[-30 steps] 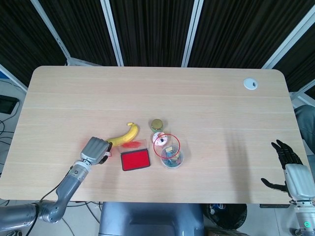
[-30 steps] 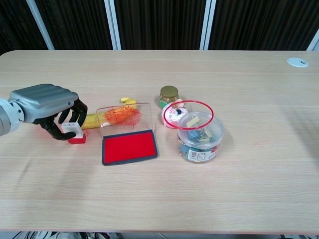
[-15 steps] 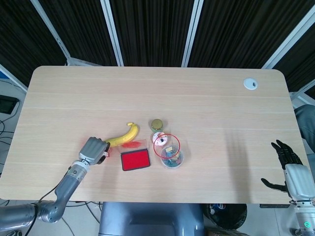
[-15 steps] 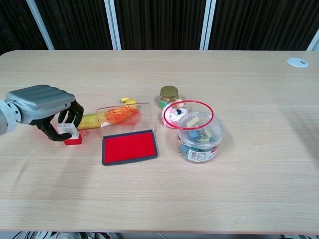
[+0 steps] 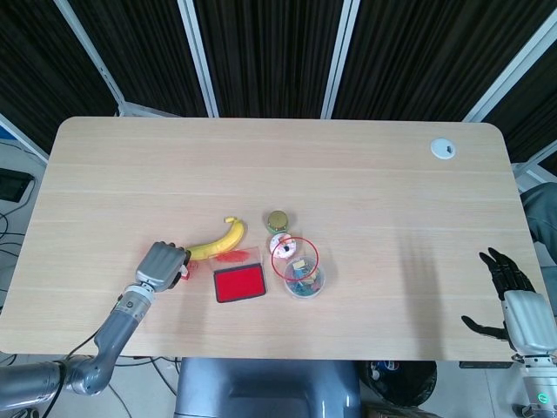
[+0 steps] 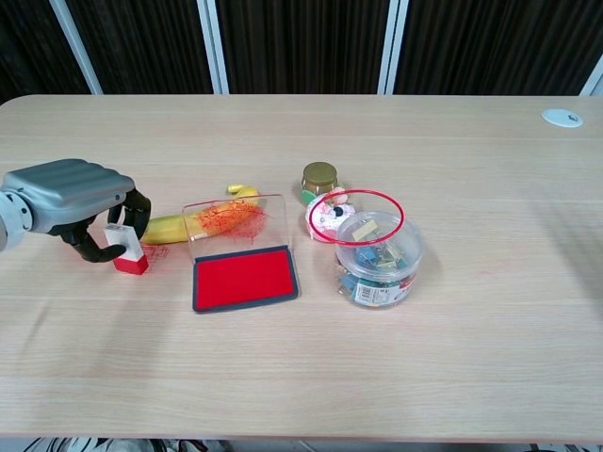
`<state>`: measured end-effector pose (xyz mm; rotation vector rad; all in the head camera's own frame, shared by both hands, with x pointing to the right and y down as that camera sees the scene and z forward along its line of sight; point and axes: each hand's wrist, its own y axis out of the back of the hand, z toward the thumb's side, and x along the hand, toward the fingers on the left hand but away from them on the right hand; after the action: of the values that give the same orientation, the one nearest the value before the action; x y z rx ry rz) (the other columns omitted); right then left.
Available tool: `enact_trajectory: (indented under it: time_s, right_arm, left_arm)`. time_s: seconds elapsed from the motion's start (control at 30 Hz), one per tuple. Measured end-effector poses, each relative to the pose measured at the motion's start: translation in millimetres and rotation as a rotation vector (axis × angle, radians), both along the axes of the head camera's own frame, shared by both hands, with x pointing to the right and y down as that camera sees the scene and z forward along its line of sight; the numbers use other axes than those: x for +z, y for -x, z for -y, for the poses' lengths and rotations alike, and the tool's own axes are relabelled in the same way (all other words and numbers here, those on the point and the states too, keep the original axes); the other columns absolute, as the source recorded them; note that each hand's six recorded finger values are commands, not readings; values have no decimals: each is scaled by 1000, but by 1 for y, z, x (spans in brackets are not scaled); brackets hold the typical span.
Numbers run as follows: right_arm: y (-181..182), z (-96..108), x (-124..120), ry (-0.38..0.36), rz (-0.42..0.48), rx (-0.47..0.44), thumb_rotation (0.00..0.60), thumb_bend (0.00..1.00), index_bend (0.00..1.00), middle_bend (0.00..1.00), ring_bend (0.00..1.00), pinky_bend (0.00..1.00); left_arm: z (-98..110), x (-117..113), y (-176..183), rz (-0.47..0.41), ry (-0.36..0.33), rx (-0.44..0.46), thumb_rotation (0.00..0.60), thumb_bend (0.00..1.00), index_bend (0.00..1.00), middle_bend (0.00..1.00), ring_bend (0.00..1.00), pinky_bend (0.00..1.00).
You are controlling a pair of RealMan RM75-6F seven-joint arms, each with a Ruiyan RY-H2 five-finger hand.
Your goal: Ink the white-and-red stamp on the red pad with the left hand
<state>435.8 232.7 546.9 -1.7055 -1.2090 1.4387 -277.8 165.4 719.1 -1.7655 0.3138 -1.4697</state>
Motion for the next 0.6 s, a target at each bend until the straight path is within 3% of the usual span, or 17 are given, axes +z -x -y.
enact_trajectory:
  time_s: [0.33, 0.6]
  right_arm:
    - [0, 0, 0, 0, 0, -2, 600, 161, 0, 0, 0, 162]
    - [0, 0, -1, -1, -3, -3, 600, 161, 0, 0, 0, 162]
  left_arm:
    - [0, -6, 5, 3, -9, -9, 600, 275, 312, 317, 304, 410]
    - [0, -13, 10, 1, -21, -26, 600, 163, 181, 172, 186, 289]
